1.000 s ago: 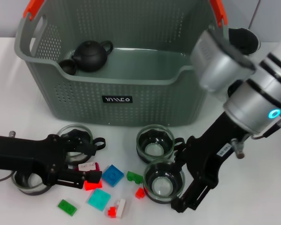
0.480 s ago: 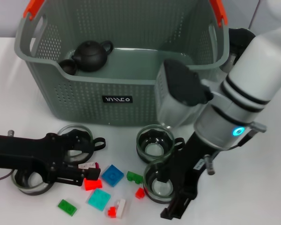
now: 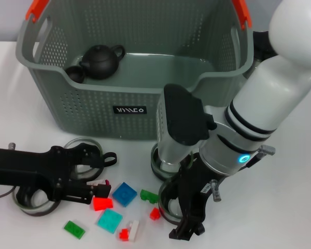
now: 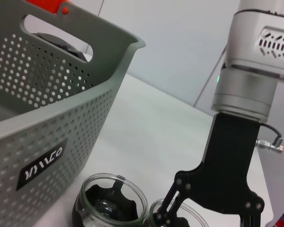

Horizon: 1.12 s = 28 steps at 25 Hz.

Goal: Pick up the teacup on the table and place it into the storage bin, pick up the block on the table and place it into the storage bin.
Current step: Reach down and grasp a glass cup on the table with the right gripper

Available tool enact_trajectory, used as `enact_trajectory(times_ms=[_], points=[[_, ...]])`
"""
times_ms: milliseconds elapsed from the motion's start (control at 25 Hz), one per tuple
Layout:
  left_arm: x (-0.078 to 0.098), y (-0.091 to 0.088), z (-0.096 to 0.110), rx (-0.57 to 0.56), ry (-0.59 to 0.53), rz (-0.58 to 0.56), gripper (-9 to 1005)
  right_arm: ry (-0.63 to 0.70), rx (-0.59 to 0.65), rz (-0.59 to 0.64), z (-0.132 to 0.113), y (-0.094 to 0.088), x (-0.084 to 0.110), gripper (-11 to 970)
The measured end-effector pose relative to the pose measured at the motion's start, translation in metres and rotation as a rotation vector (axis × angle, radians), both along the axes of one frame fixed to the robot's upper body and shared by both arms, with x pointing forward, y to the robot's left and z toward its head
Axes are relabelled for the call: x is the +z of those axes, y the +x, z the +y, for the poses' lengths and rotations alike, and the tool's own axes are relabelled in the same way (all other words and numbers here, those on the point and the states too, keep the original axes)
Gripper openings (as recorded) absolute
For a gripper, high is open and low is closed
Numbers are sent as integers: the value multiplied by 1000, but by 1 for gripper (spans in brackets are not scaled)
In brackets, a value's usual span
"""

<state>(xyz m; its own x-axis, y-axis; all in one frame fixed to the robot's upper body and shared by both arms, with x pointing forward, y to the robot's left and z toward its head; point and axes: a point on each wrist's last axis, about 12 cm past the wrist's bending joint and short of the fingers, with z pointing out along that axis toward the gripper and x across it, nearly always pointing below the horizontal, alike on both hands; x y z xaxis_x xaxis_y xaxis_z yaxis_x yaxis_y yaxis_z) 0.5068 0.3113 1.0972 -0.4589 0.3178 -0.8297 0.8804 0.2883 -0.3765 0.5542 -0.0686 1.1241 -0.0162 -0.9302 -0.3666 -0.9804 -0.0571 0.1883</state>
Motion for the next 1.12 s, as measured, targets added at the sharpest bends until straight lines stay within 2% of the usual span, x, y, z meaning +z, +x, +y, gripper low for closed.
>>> enact_trajectory(times_ms=[480,920,1120], points=[[0,1,-2,-3,2,-13,829,-21,18,-20,3,-4,-8,931],[-1,0,0,2,2,-20,829,-36,17,-30,6,-9,-11,745],[-2,-1,1,4,2,-20,829,-25,4,-31,6,-9,-8,557]])
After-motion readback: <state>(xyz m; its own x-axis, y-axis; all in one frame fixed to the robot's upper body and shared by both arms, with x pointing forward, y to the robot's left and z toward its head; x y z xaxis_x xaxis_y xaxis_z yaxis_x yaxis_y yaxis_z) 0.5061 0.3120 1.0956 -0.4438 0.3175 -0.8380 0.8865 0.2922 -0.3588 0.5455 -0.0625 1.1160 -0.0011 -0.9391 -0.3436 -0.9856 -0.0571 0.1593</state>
